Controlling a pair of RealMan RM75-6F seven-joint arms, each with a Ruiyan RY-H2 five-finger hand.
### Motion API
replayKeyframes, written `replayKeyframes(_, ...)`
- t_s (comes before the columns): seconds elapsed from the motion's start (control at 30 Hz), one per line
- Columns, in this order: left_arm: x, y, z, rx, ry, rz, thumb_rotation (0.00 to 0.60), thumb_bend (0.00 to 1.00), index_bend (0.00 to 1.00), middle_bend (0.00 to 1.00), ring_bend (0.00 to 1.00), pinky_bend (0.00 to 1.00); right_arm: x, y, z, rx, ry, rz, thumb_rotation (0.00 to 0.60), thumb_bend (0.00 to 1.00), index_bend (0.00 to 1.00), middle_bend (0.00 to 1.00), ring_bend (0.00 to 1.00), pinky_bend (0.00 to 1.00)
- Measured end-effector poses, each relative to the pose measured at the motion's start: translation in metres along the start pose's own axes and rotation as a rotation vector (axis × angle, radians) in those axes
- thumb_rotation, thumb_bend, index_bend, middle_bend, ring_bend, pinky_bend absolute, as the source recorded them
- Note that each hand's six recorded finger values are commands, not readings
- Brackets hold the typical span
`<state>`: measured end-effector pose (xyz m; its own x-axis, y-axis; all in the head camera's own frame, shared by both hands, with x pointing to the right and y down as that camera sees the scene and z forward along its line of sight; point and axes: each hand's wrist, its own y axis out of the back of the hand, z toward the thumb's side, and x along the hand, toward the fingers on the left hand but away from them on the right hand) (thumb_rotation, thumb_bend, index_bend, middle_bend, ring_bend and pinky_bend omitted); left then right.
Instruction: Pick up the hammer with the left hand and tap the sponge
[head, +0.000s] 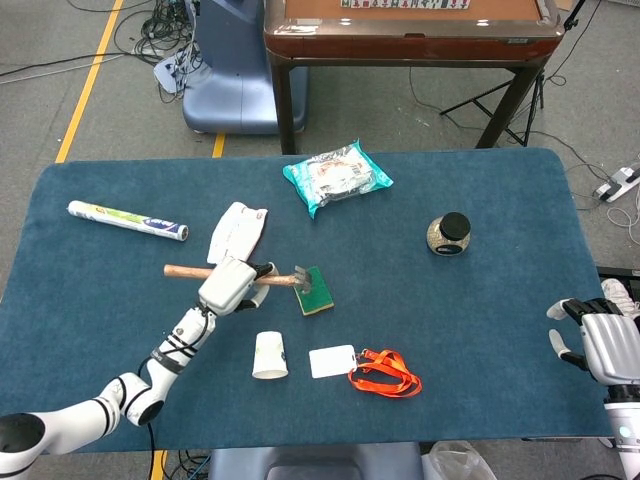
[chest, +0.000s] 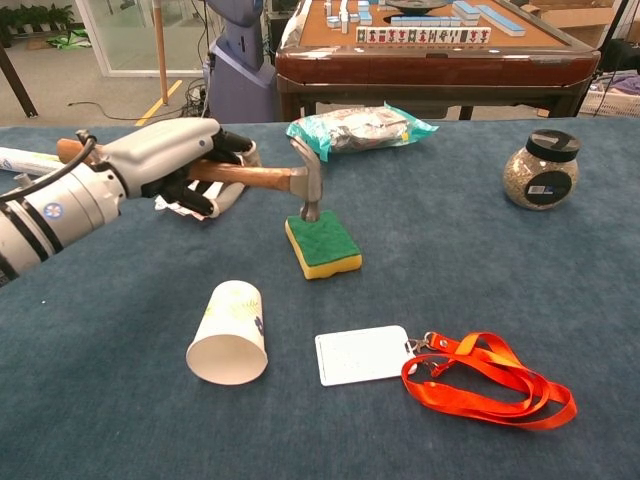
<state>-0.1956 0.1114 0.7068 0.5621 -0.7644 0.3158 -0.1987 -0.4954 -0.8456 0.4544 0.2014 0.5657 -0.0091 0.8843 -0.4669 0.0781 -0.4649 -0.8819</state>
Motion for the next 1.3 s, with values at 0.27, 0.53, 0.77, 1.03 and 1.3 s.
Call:
replayKeyframes(0.27, 0.012, 0.003, 0.000, -0.041, 0.023, 0.038, 0.600, 0.63, 0.82, 0.95, 0.78, 0.78, 0.000, 0.000, -0.001, -0.004, -0.003, 0.001, 0.600, 0.37, 0.46, 0.45, 0.39, 0.29)
replayKeyframes(0.53, 0.013, -0.006, 0.000, -0.003, 0.041, 0.043, 0.600, 0.62, 0.82, 0.95, 0.78, 0.78, 0.000, 0.000, -0.001, -0.003, -0.001, 0.005, 0.600, 0.37, 0.46, 0.45, 0.39, 0.29)
replayKeyframes(0.77, 0.015, -0.019, 0.008, 0.031, 0.007, 0.030, 0.600, 0.62, 0.82, 0.95, 0.78, 0.78, -0.001, -0.001, -0.001, -0.003, -0.003, 0.008, 0.600, 0.37, 0.46, 0.45, 0.39, 0.29)
replayKeyframes(1.03, 0.015, -0.036, 0.010, 0.106, -0.011, -0.003, 0.600, 0.62, 0.82, 0.95, 0.78, 0.78, -0.001, -0.001, -0.002, -0.005, -0.005, 0.009, 0.600, 0.37, 0.46, 0.45, 0.39, 0.29)
replayKeyframes(1.3, 0.016, -0.037, 0.008, 0.115, -0.010, 0.008, 0.600, 0.62, 0.82, 0.95, 0.78, 0.78, -0.001, 0.000, -0.003, -0.007, -0.008, 0.008, 0.600, 0.37, 0.46, 0.45, 0.39, 0.29)
